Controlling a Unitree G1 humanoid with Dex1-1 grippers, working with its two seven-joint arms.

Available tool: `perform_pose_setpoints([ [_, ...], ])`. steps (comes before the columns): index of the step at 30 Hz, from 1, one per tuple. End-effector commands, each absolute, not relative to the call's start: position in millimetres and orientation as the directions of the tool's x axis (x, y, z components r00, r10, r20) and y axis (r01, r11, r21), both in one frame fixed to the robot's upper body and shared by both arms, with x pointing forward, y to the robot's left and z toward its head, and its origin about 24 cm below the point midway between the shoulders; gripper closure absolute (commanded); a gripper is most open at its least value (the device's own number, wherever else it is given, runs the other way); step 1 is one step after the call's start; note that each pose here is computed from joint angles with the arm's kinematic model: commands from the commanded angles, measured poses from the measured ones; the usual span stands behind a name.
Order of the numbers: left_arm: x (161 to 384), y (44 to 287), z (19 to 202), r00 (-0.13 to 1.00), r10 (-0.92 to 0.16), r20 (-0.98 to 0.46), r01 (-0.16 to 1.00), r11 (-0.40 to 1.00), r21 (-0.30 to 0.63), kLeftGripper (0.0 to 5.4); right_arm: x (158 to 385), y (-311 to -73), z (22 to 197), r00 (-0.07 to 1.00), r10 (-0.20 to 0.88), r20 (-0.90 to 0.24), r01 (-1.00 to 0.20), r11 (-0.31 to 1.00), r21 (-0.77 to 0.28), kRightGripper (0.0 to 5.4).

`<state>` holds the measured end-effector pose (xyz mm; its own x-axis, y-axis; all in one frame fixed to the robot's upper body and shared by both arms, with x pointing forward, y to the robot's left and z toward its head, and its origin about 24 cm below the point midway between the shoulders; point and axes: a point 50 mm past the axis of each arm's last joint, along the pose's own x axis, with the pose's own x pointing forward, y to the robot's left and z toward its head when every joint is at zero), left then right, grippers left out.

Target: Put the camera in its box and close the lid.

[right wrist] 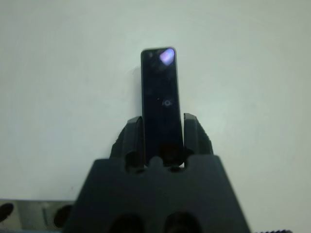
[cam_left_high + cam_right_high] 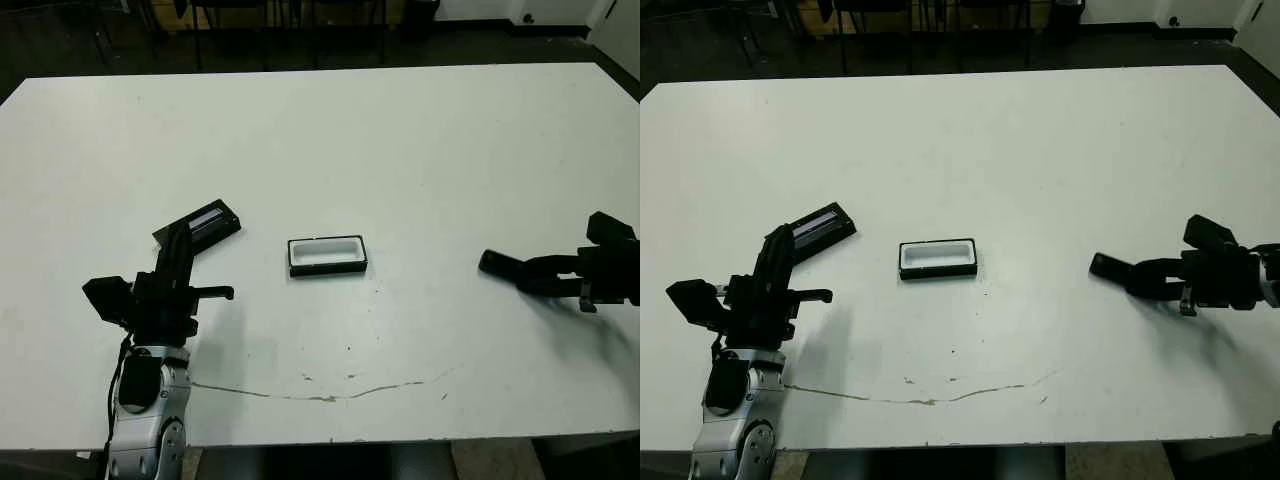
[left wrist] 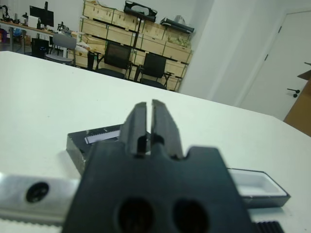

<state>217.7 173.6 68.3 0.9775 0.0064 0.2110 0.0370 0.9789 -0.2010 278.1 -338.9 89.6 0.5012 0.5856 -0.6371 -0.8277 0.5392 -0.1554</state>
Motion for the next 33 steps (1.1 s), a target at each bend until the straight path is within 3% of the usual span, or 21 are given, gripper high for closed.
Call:
perform_pose_setpoints([
  [1,216.3,175.4,64.8,0.983,0.007,0.182,0.029,0.980,-0.195,5.40,279.7,-332.4,87.9,0.548,0.632,-0.548,-0.807,0.573,-0.145,4.71],
  [3,216.5,174.8,65.1,0.983,0.009,0.182,0.026,0.981,-0.191,5.40,288.4,-327.3,100.1,0.551,0.673,-0.493,-0.812,0.569,-0.131,4.71],
  [6,216.7,173.5,65.4,0.984,0.007,0.180,0.028,0.981,-0.194,5.40,304.5,-315.2,116.7,0.509,0.774,-0.376,-0.841,0.541,-0.026,4.71],
  [8,216.9,172.9,65.5,0.984,0.007,0.179,0.028,0.982,-0.188,5.40,315.8,-305.9,132.0,0.501,0.791,-0.352,-0.855,0.515,-0.060,4.71],
  [12,216.6,172.4,65.3,0.984,0.007,0.179,0.027,0.982,-0.185,5.40,338.1,-263.7,177.0,0.467,0.774,-0.428,-0.883,0.389,-0.261,4.71],
  [15,216.0,172.1,65.0,0.984,0.006,0.180,0.029,0.982,-0.188,5.40,346.6,-231.4,192.0,0.398,0.807,-0.436,-0.913,0.301,-0.275,4.72],
  [21,215.6,172.3,64.7,0.984,0.002,0.180,0.030,0.984,-0.178,5.40,358.3,-177.0,198.1,0.269,0.809,-0.522,-0.955,0.152,-0.255,4.72],
  [33,216.1,172.5,63.7,0.983,0.008,0.184,0.024,0.984,-0.175,5.40,361.1,-113.9,171.0,0.171,0.609,-0.775,-0.953,-0.099,-0.288,4.72],
])
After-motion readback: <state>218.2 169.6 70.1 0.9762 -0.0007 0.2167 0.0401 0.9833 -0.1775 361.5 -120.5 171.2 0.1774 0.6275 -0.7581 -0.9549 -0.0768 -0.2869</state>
